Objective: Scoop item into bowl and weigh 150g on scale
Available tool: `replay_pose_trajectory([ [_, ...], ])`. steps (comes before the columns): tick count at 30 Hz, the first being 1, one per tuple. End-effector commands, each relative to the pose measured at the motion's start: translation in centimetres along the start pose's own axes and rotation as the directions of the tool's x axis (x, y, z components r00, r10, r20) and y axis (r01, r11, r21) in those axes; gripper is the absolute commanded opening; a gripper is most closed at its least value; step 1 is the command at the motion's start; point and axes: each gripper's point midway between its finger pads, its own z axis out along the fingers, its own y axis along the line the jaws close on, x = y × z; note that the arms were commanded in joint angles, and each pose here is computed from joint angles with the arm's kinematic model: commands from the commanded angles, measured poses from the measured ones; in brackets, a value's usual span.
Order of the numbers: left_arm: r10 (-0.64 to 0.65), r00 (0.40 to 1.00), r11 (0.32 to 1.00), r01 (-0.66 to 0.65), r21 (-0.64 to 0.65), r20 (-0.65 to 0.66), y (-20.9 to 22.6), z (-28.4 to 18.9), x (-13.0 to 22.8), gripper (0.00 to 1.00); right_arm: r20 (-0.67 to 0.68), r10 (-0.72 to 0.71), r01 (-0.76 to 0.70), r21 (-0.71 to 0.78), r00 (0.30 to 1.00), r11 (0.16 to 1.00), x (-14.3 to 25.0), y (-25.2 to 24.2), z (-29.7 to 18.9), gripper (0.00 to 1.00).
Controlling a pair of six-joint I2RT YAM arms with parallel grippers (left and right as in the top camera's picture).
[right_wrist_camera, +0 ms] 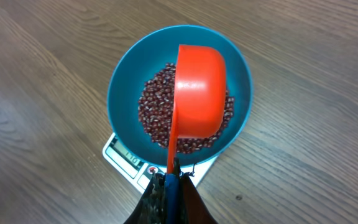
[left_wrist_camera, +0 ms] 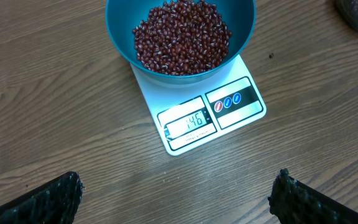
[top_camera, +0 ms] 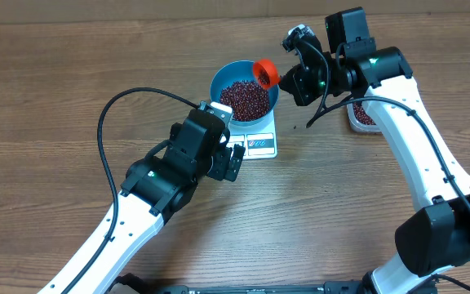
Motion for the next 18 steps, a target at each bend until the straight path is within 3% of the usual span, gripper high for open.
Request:
replay_pose_trajectory([
  [1,0.012,1.000,1.000,-0.012,0.007,-0.004,0.01,0.12,0.17,1.00,0.022,-0.061,0.061,0.005,0.998,0.998,-0.99,0.56,-0.81,0.04],
  [18,0.012,1.000,1.000,-0.012,0.006,-0.004,0.01,0.12,0.17,1.00,0.018,-0.052,0.051,0.043,0.998,0.998,-0.99,-0.12,-0.83,0.03],
])
